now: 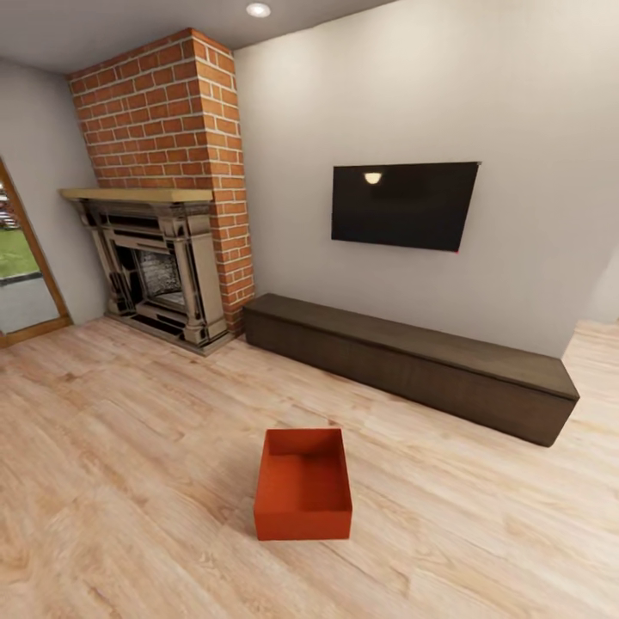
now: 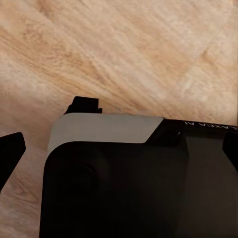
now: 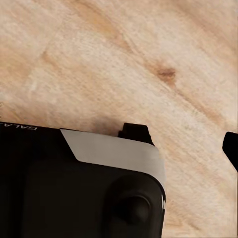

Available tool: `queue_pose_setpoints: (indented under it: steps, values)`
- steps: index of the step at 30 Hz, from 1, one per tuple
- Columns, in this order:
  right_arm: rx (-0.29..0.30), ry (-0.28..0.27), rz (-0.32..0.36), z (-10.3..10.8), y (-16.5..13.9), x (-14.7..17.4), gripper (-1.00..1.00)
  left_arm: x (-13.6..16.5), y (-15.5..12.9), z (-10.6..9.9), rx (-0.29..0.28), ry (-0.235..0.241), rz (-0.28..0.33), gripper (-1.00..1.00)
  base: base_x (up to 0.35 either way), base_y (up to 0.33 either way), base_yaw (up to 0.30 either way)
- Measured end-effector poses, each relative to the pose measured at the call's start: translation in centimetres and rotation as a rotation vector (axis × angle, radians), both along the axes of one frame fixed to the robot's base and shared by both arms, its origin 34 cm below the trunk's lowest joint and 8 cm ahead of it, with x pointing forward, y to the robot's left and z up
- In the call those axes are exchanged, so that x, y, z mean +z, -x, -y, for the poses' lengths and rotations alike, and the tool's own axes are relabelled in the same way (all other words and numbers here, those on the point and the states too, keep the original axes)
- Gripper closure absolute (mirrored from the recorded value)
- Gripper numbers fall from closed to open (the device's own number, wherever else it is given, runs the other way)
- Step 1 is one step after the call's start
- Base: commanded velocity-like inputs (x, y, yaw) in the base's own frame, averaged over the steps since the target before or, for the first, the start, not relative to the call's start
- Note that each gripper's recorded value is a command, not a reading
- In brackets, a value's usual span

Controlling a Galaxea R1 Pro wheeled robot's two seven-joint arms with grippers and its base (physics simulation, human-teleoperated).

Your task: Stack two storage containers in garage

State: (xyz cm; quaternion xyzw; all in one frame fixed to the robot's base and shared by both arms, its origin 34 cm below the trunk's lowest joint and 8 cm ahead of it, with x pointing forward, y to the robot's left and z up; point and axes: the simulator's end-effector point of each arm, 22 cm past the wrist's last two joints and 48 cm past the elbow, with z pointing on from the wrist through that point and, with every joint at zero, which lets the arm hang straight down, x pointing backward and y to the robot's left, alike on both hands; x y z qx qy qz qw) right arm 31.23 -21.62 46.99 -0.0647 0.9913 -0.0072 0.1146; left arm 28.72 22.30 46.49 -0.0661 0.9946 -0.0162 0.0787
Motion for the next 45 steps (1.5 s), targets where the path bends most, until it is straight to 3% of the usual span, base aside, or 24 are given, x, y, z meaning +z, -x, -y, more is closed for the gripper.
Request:
queue_pose_setpoints:
  steps: [45]
  values:
    - [0.0,0.0,0.003,0.0,-0.07,0.02,-1.0,-0.01,0.03,-0.09,0.0,-0.001,-0.001,-1.0,0.323,0.0,0.003]
